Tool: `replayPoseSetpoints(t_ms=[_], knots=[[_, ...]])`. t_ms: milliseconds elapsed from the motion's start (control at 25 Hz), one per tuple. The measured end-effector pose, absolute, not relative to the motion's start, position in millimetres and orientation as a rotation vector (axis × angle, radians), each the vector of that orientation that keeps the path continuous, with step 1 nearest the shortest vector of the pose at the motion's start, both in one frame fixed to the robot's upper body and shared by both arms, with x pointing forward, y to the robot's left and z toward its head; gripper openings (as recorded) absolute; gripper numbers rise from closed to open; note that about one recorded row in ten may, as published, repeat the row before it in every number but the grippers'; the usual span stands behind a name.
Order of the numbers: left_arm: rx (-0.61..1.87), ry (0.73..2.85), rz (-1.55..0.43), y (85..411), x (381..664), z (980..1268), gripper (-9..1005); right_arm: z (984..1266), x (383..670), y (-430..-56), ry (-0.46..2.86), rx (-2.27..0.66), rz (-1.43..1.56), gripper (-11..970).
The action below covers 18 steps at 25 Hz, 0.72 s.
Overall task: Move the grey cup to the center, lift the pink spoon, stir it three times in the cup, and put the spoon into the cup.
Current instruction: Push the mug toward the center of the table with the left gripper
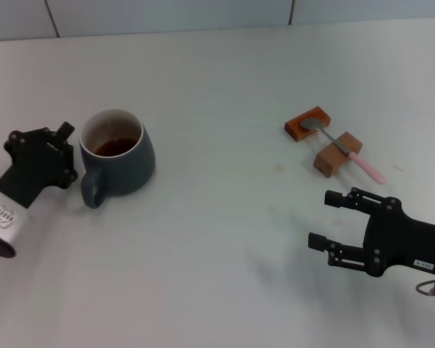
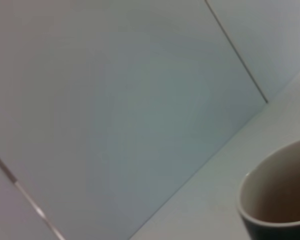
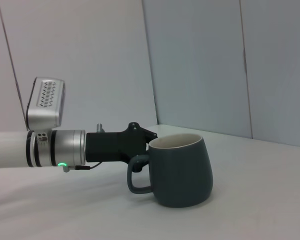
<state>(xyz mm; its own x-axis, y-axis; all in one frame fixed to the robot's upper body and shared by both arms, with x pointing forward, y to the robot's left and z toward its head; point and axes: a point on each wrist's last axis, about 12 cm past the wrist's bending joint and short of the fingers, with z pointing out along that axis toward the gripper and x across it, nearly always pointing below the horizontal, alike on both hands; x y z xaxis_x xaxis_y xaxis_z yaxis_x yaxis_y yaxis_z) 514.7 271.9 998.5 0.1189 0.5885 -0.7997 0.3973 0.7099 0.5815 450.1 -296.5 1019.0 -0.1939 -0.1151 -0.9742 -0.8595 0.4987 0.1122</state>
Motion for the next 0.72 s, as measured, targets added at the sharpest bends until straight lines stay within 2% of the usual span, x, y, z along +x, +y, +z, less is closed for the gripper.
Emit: replayPoseSetpoints(t_ms=[320,720], knots=[[0.882,1.511,0.142,251.3,521.3,998.1,-1,1018.5,450.5,-296.6,1.647,-0.848,0.841,785],[0.932,1.506,0.025,204.2,523.4,1002.5,-1,1017.4,449.3,-297.8,1.656,-0.841,0.836,785]])
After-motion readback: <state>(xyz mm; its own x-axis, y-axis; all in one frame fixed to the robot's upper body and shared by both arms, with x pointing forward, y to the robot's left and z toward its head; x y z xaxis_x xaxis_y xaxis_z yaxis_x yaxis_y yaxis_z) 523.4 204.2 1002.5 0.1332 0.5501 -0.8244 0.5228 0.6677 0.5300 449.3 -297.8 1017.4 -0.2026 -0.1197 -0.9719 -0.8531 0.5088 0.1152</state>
